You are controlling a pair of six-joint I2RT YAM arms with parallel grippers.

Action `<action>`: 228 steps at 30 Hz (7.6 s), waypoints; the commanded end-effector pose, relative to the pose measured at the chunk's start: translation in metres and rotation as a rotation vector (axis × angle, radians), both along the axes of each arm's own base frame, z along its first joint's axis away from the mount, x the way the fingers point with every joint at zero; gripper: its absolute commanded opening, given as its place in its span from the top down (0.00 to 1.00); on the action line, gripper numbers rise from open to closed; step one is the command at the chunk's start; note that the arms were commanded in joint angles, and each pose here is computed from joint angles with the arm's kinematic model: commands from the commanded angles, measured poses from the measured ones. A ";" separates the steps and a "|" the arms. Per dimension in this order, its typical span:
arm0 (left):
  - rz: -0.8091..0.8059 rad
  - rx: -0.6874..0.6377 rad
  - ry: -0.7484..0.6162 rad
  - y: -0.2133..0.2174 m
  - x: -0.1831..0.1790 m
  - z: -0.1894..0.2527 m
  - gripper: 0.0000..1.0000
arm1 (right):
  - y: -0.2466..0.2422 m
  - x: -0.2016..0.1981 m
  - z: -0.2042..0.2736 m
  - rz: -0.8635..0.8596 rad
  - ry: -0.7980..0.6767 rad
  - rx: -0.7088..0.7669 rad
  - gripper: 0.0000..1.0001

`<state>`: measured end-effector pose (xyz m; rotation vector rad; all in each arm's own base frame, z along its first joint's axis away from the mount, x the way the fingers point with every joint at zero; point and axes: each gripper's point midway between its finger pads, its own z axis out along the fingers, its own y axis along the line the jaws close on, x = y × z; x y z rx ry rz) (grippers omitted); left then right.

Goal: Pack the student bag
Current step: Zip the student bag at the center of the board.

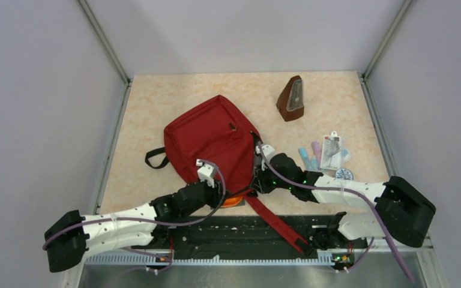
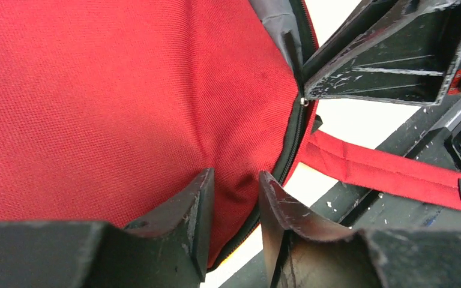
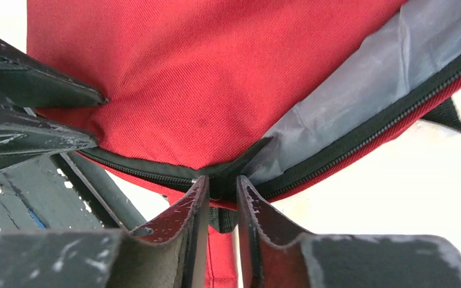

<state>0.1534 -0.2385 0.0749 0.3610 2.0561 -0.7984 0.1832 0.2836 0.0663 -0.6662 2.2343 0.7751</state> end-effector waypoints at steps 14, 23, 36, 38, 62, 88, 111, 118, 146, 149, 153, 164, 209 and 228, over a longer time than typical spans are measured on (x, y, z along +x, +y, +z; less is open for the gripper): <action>-0.109 0.049 -0.183 -0.053 0.001 0.038 0.34 | -0.004 0.002 0.008 -0.092 0.010 0.015 0.58; -0.014 0.282 -0.206 -0.052 0.010 -0.005 0.46 | -0.023 0.031 0.060 -0.143 -0.016 0.136 0.35; 0.002 0.328 -0.183 -0.063 -0.009 -0.021 0.73 | 0.003 0.052 0.058 -0.052 0.034 0.222 0.49; -0.002 0.343 -0.185 -0.066 -0.010 -0.023 0.74 | 0.005 0.053 0.053 -0.054 0.059 0.220 0.51; 0.029 0.371 -0.186 -0.070 -0.009 -0.026 0.79 | -0.007 0.035 0.010 -0.274 0.315 0.268 0.55; 0.048 0.383 -0.188 -0.066 -0.008 -0.026 0.81 | -0.020 0.020 0.001 -0.168 0.178 0.269 0.66; 0.061 0.393 -0.193 -0.067 -0.006 -0.024 0.82 | -0.034 0.013 -0.012 0.064 -0.058 0.085 0.56; 0.062 0.419 -0.193 -0.067 -0.005 -0.026 0.82 | -0.025 0.011 0.000 0.055 -0.053 0.107 0.55; 0.078 0.422 -0.186 -0.066 -0.006 -0.027 0.83 | -0.018 0.022 0.016 0.206 -0.233 0.049 0.37; 0.077 0.423 -0.187 -0.066 -0.006 -0.028 0.83 | -0.017 0.019 0.009 0.223 -0.225 0.049 0.37; 0.078 0.425 -0.188 -0.065 -0.006 -0.028 0.83 | -0.014 0.016 -0.005 0.245 -0.214 0.012 0.37; 0.095 0.421 -0.187 -0.059 -0.005 -0.029 0.84 | 0.005 0.005 -0.004 0.261 -0.121 0.090 0.46; 0.162 0.476 -0.167 -0.021 -0.008 -0.037 0.86 | -0.045 0.079 -0.001 -0.363 0.078 0.283 1.00; 0.239 0.482 -0.189 0.011 -0.003 -0.021 0.90 | -0.084 0.150 0.055 -0.506 -0.379 0.125 1.00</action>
